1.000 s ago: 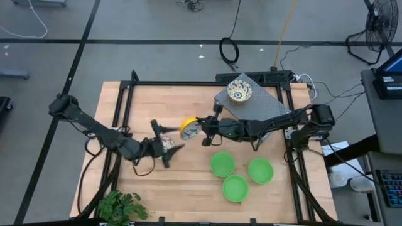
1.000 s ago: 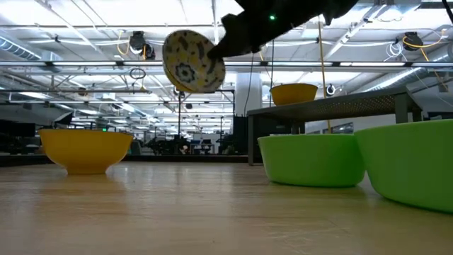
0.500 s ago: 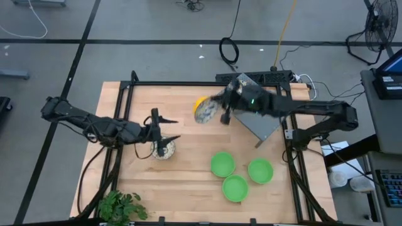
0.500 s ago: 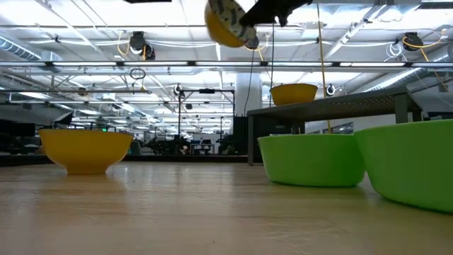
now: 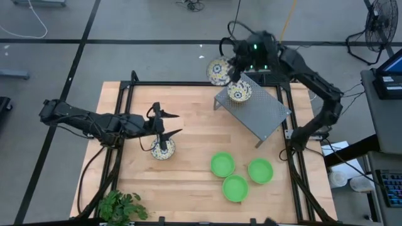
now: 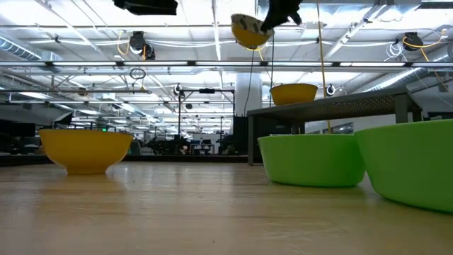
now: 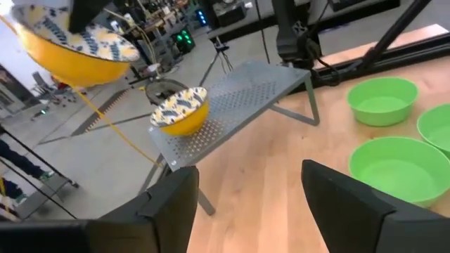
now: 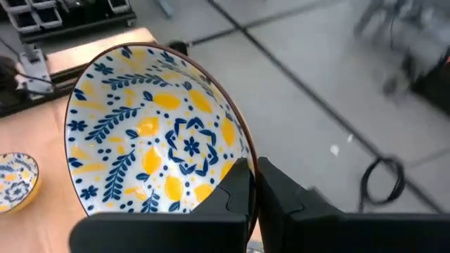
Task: Pick & Place Mini bowls
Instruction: Stack the top yellow bowl on the yellow bowl on the shelf
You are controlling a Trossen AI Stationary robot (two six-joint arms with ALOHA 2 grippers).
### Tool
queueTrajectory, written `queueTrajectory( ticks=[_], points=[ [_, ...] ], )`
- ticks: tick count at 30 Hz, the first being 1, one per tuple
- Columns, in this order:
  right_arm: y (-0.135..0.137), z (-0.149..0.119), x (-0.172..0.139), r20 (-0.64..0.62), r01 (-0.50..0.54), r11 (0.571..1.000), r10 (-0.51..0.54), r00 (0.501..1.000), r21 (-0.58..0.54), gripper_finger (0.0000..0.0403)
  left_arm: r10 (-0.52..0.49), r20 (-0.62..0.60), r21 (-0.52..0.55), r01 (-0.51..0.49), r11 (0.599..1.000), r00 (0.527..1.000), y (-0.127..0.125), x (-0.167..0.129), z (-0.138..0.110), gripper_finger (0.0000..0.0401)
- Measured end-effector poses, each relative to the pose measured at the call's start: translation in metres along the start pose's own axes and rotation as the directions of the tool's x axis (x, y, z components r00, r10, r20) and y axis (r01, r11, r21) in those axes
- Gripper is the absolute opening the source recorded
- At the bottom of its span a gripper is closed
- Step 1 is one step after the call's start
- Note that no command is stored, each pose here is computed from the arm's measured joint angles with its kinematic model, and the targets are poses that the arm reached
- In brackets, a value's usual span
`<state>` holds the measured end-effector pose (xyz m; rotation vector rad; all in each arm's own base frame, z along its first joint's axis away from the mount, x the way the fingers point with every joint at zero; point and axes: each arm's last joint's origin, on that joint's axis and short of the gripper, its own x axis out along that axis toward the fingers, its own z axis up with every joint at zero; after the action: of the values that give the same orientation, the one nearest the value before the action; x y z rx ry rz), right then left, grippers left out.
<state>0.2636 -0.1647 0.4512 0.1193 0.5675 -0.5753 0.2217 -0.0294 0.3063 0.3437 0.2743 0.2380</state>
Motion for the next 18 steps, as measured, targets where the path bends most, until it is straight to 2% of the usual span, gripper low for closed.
queueTrajectory(
  ticks=[4,9,14,18],
  points=[
    [-0.03,-0.006,0.016,-0.149,0.01,0.996,0.004,0.989,0.092,0.0,-0.02,-0.03,0.006,0.02,1.0,0.999,0.0,0.001,-0.004,0.0249],
    [-0.065,-0.028,0.029,-0.341,-0.036,0.971,0.117,0.933,0.235,0.0,-0.024,-0.046,0.013,0.025,1.0,0.999,-0.001,0.001,-0.005,0.0251],
    [-0.084,-0.039,0.029,-0.394,0.015,0.96,0.101,0.914,0.28,0.0,-0.024,-0.047,0.013,0.025,1.0,0.999,-0.001,0.001,-0.005,0.0257],
    [-0.089,-0.046,0.025,-0.429,0.012,0.95,0.129,0.894,0.311,0.0,-0.024,-0.047,0.013,0.025,1.0,0.999,-0.001,0.001,-0.005,0.026]
  ],
)
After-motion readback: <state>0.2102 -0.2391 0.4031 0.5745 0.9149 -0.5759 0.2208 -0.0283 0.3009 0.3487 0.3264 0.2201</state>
